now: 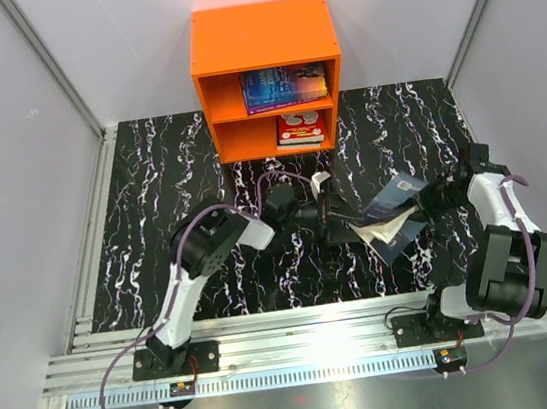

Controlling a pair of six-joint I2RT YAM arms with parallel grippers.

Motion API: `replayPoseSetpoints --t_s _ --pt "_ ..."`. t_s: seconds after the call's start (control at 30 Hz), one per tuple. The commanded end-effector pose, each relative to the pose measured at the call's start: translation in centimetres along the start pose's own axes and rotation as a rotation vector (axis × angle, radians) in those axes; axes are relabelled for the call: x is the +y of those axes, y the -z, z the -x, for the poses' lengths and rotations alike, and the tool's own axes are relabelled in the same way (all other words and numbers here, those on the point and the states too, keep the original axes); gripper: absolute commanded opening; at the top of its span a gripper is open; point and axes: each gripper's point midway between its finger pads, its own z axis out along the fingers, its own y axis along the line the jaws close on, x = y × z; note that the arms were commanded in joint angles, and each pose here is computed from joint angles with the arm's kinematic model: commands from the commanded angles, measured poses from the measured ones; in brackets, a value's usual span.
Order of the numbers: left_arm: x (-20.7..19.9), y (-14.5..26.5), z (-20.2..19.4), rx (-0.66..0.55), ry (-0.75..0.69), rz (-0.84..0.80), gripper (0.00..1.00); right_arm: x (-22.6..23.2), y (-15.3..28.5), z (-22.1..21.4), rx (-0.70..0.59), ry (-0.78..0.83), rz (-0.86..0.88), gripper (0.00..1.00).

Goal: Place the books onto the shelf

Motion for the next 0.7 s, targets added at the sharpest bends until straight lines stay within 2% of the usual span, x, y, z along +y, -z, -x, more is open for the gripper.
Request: replayPoseSetpoints --t_s 0.0,0.07,0.13,0.17,0.2,0.23,0.27,0.3,0.33,0.37,0.4,0.47,0.57,0.67 --pt "-4.1 1.1 -0.8 0.033 -0.043 -0.261 0.99 4.6 2.8 -1.3 0.021 0.04 0.165 0.0" --pt "-3.8 1.2 -0.5 0.012 -0.078 -0.25 0.99 4.8 3.4 -1.9 0.028 0.042 0.178 0.0" --pt "-3.3 1.7 0.4 -0.021 -0.067 -0.162 0.99 4.8 4.2 -2.7 0.029 0.058 0.185 0.0" --pt "-2.7 2.0 0.8 -0.046 -0.147 -0.12 0.99 4.8 4.5 -3.0 0.027 0.068 0.182 0.0" --pt "-2.2 2.4 1.4 -0.073 -0.164 -0.073 0.99 4.0 4.7 -3.4 0.025 0.079 0.145 0.0" --pt "0.3 3.3 2.3 -0.107 -0.073 0.064 0.99 4.1 5.3 -3.6 0.007 0.101 0.143 0.0" --pt "-0.4 4.0 2.8 -0.13 -0.23 0.12 0.99 3.8 5.5 -3.8 0.004 0.109 0.133 0.0" --pt "2.5 5.2 3.2 -0.167 -0.148 0.286 0.99 3.5 5.6 -4.3 0.014 0.11 0.125 0.0" --pt "2.8 5.5 3.6 -0.173 -0.184 0.347 0.99 3.4 5.8 -4.8 0.019 0.112 0.136 0.0" --pt "2.1 5.5 4.5 -0.175 -0.291 0.382 0.99 3.5 5.8 -5.2 0.029 0.111 0.146 0.0" --pt "2.6 5.6 5.1 -0.198 -0.289 0.432 0.99 3.6 5.7 -5.8 0.05 0.095 0.167 0.0" --pt "2.7 5.2 5.5 -0.194 -0.271 0.433 0.99 3.8 6.1 -6.8 0.051 0.108 0.196 0.0" --pt "1.3 3.6 5.4 -0.164 -0.262 0.351 0.99 4.3 6.6 -7.4 0.047 0.105 0.243 0.0" --pt "0.8 1.2 4.4 -0.092 -0.293 0.343 0.96 5.7 7.0 -7.8 0.072 0.099 0.315 0.0"
